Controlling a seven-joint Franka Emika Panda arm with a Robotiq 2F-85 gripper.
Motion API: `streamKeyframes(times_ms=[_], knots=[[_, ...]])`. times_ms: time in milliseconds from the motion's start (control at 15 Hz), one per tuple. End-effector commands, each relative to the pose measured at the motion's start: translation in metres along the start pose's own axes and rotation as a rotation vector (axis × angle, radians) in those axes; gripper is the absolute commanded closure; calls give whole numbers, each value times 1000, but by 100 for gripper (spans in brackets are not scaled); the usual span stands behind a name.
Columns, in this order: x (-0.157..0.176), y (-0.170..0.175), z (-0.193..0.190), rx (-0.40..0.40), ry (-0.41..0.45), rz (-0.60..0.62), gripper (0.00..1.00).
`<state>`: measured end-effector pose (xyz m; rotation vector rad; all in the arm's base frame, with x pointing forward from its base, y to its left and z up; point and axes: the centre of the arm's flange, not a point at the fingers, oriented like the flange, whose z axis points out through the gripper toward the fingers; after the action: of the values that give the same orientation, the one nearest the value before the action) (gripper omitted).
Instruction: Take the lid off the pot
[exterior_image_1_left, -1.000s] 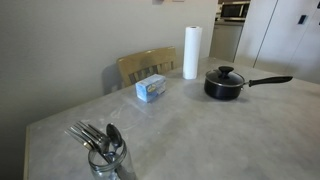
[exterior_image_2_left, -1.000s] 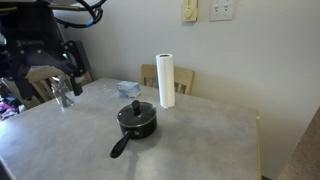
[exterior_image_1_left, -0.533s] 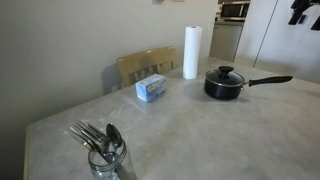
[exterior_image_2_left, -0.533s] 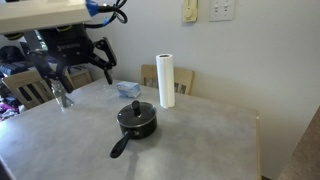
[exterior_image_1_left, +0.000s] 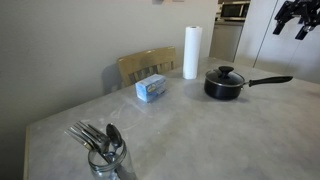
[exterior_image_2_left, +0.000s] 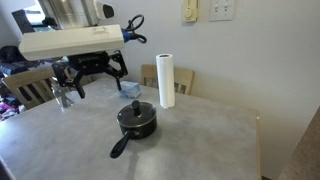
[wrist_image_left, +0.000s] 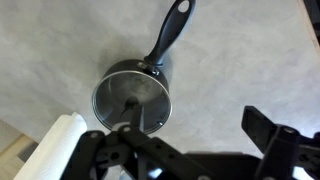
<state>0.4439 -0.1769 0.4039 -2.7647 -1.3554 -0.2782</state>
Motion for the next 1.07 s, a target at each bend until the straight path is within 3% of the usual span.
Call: streamKeyframes(times_ms=[0, 400, 800, 867, 1000], knots=[[0, -4, 0, 1, 1, 1, 0], [20, -17, 16, 9, 5, 24, 0], [41, 8, 39, 23, -15, -24, 0], [35, -11, 26, 23, -19, -6, 0], [38, -6, 34, 29, -29, -12, 0]])
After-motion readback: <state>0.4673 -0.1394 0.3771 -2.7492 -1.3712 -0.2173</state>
